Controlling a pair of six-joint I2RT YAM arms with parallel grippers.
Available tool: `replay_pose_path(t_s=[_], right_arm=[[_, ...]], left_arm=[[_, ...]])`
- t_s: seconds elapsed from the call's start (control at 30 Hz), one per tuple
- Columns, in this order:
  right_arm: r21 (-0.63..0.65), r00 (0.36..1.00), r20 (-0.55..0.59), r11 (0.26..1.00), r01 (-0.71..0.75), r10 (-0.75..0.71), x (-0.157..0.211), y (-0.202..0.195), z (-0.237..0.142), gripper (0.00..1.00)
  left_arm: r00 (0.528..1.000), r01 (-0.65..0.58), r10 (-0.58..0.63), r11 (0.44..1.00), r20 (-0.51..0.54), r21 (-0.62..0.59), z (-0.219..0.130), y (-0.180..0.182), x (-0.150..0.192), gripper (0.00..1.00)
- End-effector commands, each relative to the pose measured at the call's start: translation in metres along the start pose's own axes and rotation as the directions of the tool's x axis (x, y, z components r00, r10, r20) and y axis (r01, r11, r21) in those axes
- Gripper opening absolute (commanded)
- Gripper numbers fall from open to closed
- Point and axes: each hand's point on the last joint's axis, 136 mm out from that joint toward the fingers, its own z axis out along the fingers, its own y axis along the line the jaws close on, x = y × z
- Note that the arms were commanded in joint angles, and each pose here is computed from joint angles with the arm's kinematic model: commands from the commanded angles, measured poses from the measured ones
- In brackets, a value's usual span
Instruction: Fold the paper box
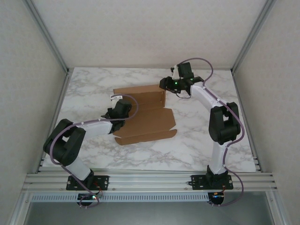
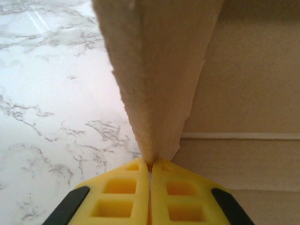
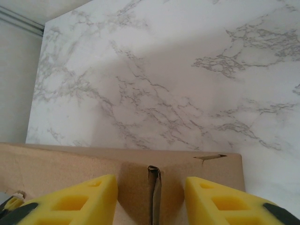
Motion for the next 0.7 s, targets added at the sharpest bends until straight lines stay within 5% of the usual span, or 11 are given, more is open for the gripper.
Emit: replay_pose_path(t_s=[0.0,0.67], right_arm=[[0.018,0.992,-0.102,0.997,-0.071,0.072,0.041,0.002,0.014,0.42],[-0.007,0.981,-0.051,0.982,-0.188,0.187,0.070,0.040,0.013,0.43]], left_arm=[[0.999,0.024,-0.023,0.999,0.035,-0.031,0.006,-0.006,-0.015,0.05],[0.990,0.134,-0.128,0.985,0.053,-0.105,0.012,0.002,-0.010,0.00]])
